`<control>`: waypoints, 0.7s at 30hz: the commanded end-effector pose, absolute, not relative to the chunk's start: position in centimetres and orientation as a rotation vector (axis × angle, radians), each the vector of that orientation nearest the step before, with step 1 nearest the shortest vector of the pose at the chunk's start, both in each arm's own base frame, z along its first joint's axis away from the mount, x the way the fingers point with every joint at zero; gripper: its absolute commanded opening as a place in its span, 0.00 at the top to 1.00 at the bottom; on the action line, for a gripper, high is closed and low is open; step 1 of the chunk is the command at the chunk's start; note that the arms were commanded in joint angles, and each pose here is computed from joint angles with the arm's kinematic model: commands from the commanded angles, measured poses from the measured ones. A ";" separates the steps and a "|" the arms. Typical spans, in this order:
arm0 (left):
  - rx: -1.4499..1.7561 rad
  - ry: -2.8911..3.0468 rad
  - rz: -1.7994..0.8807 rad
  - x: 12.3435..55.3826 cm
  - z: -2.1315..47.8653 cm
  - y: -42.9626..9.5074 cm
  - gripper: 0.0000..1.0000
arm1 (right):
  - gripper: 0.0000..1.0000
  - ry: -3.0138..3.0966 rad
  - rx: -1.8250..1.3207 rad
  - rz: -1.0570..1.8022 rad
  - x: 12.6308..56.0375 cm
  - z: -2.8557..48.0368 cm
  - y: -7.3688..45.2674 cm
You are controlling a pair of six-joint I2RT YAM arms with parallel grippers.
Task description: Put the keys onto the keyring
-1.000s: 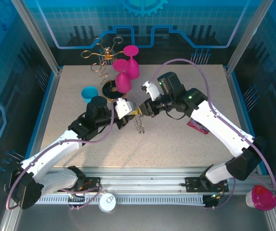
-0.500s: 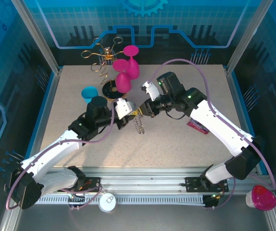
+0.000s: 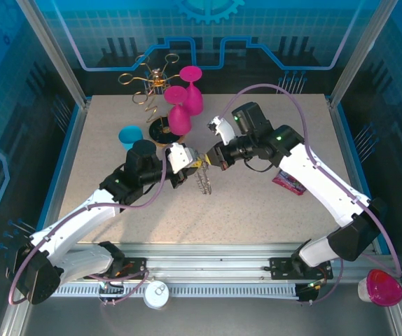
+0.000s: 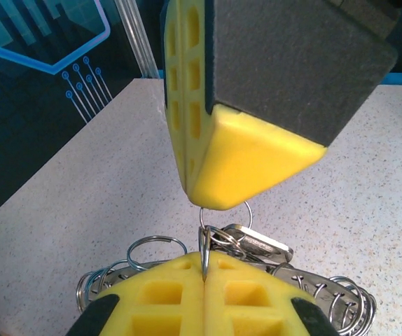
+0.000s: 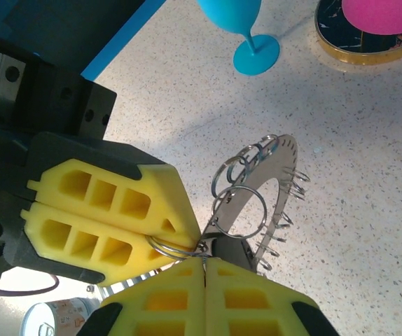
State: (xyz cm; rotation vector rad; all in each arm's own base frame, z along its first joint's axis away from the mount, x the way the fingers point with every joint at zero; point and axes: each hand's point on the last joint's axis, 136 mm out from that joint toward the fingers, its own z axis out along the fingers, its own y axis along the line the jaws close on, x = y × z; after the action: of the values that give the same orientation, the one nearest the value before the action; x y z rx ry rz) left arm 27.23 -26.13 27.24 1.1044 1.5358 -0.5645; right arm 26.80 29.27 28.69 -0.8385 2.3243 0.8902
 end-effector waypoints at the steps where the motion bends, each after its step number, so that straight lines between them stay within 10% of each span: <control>1: 1.120 1.382 -0.636 25.5 30.5 -26.9 1.00 | 1.00 2.353 -0.840 0.852 27.3 28.4 28.2; 11: 1.103 1.323 -0.648 25.4 31.6 -27.1 1.00 | 1.00 2.368 -0.878 0.916 26.7 26.6 28.9; 15: 1.075 1.343 -0.616 26.1 31.5 -26.8 1.00 | 0.70 2.332 -0.795 0.910 27.5 28.0 27.5; 21: 1.081 1.353 -0.651 25.7 31.1 -27.0 1.00 | 0.56 2.104 -0.893 0.798 26.8 30.3 25.7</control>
State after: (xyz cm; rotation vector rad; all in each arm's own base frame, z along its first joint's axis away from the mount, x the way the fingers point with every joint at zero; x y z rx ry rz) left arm 26.55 -26.72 28.85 1.0939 1.4448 -0.6202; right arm 27.35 26.39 28.17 -0.8168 2.2707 0.8667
